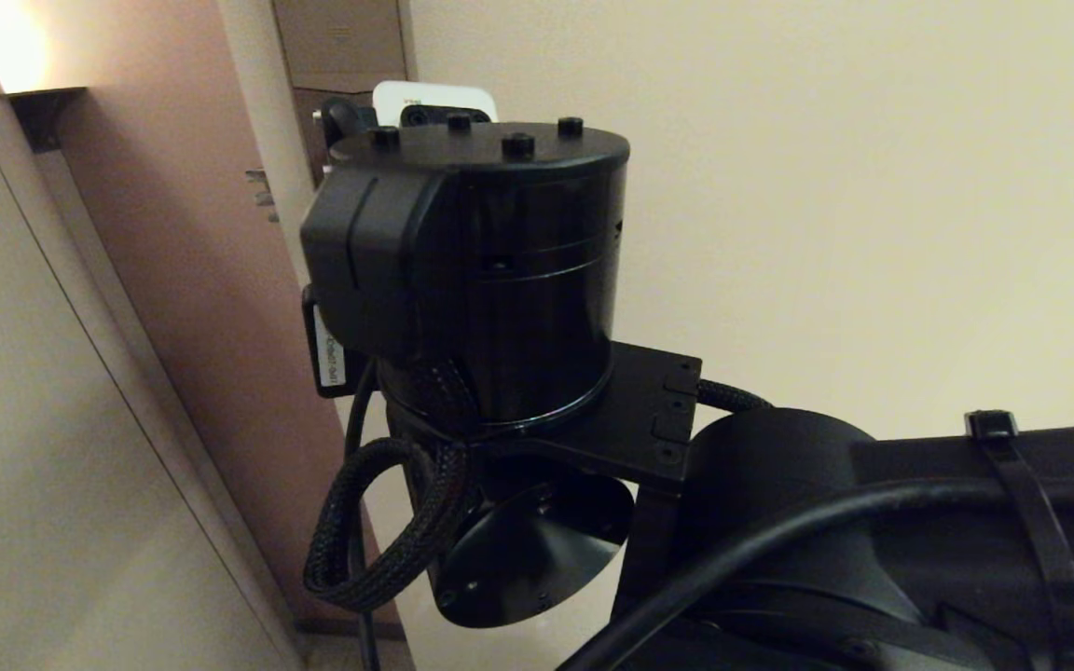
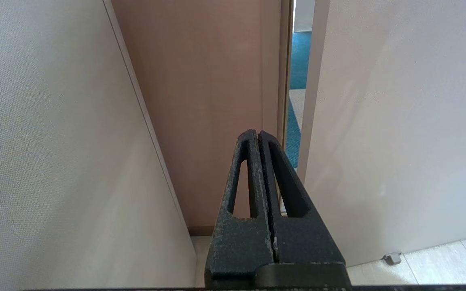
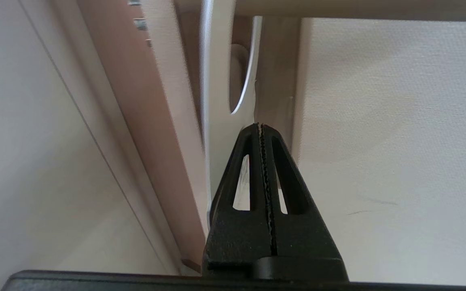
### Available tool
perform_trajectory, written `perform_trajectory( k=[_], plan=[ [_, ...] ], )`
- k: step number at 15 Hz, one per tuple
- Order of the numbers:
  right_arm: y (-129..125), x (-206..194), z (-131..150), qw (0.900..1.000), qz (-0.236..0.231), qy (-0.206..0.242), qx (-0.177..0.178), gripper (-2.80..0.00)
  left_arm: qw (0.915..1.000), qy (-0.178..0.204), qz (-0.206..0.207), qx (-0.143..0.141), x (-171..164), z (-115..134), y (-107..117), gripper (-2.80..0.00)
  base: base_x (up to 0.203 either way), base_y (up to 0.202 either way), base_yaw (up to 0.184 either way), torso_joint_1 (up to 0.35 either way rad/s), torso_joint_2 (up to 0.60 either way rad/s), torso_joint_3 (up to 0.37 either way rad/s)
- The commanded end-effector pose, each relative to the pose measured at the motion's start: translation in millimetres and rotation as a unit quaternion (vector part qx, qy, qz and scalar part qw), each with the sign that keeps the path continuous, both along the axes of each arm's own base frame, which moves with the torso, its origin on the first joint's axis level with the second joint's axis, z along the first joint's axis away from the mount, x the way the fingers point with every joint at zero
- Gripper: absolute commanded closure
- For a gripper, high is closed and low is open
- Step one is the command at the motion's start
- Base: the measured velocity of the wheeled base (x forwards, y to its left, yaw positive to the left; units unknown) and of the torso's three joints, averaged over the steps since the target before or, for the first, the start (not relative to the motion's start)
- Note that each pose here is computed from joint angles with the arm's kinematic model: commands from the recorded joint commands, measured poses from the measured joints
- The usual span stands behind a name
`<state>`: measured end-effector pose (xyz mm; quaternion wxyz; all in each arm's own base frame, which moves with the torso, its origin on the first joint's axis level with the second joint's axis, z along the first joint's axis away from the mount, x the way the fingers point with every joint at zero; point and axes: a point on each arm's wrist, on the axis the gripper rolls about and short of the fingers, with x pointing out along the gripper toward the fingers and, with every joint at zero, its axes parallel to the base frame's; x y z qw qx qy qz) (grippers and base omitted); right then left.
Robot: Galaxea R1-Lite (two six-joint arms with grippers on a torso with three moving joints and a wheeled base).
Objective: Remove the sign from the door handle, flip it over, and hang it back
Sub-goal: Hang the sign back with the other side facing out
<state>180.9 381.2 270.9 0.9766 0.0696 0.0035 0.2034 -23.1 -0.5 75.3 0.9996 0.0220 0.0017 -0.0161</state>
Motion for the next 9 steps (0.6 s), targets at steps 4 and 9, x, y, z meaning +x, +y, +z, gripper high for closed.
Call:
perform_trajectory(
  k=[4,9],
  plan=[
    [3.0,-3.7,5.5,1.0,0.01,-0.008,0.018,0.0,1.0,0.0,0.0,0.0,0.0,0.2,0.0,0.0,0.0,0.0,0.0,0.0,0.0,0.0],
    [5.0,-10.0,9.7,0.999,0.019,-0.015,0.035,0.0,1.0,0.001,0.0,0.0,0.1,-0.1,0.0,0.0,0.0,0.0,0.0,0.0,0.0,0.0]
  ],
)
